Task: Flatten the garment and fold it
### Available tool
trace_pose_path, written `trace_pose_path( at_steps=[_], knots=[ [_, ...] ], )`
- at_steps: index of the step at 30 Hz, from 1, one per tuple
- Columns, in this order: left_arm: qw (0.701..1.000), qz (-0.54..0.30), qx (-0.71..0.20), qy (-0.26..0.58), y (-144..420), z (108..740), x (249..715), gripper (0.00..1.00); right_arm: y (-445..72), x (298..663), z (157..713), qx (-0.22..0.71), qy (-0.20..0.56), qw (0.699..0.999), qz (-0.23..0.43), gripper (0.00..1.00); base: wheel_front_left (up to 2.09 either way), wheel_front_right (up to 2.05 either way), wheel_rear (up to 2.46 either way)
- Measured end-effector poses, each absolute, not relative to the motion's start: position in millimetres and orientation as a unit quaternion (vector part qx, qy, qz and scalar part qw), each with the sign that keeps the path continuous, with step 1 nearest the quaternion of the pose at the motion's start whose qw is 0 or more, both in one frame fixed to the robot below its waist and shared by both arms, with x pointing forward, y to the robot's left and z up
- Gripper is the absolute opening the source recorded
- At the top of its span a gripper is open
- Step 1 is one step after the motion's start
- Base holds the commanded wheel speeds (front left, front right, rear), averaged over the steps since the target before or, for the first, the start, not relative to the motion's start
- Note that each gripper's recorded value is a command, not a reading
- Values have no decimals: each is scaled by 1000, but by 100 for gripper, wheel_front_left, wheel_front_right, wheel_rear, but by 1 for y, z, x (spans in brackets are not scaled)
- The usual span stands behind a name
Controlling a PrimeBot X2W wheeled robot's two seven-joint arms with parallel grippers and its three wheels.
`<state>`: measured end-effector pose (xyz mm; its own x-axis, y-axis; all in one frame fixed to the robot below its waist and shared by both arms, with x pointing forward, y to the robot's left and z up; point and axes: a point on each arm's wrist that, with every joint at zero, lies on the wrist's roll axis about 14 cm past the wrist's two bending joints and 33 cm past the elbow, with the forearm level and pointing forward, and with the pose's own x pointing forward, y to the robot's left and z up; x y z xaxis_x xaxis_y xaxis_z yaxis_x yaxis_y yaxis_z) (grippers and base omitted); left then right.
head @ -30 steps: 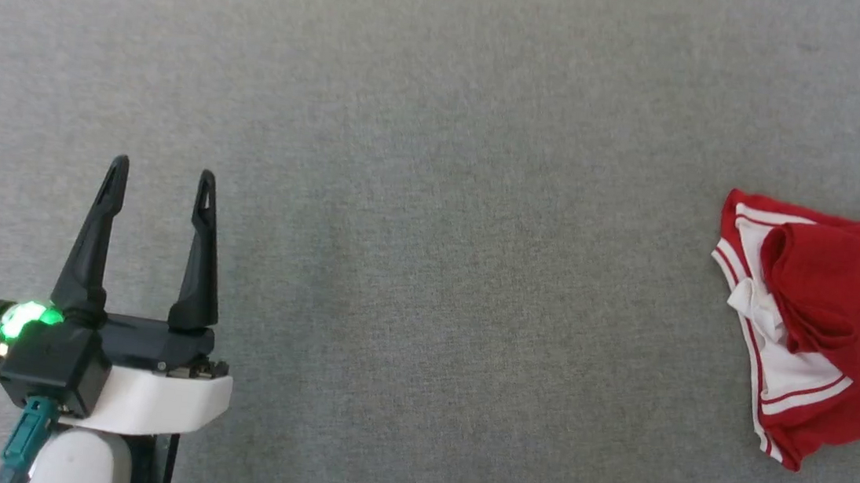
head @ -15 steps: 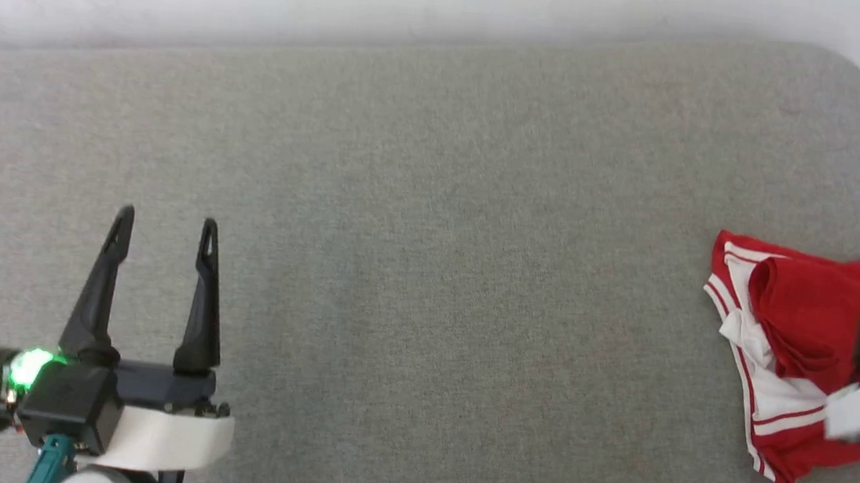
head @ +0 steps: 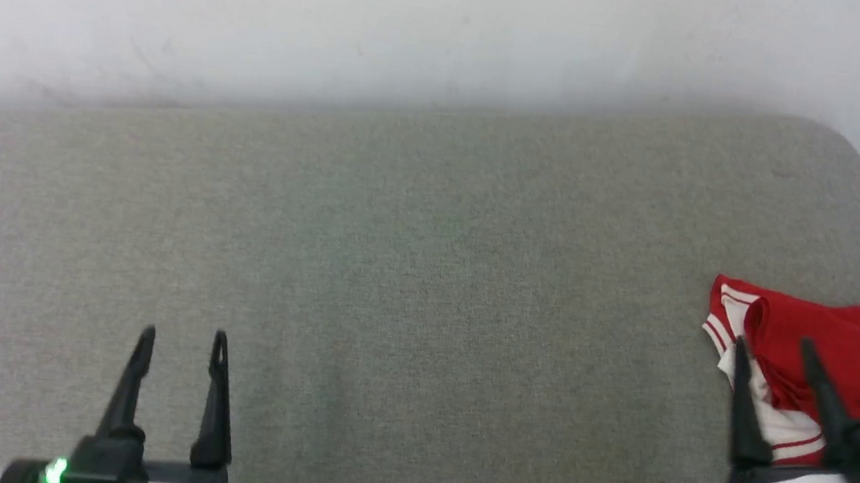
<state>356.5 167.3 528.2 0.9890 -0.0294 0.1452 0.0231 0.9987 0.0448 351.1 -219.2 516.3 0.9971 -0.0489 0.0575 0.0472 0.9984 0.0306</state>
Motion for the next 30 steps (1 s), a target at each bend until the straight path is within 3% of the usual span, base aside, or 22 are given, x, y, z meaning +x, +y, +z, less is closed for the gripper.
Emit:
trace_pose_path(
  at_steps=[11, 27, 28, 30],
  knots=[
    [999, 13, 7, -44, 174, 512, 327, 100, -188, 340, 500, 7, -17, 1000, 22, 100, 0, 0, 0],
    [999, 5, 3, -54, 169, 518, 331, 100, -184, 337, 492, 5, -8, 1000, 29, 100, 0, 0, 0],
    [998, 5, 3, -57, 168, 520, 332, 0, -184, 337, 491, 5, -7, 1000, 29, 0, 0, 0, 0],
    [998, 5, 3, -55, 169, 519, 332, 0, -184, 337, 491, 5, -7, 1000, 29, 0, 0, 0, 0]
  ],
)
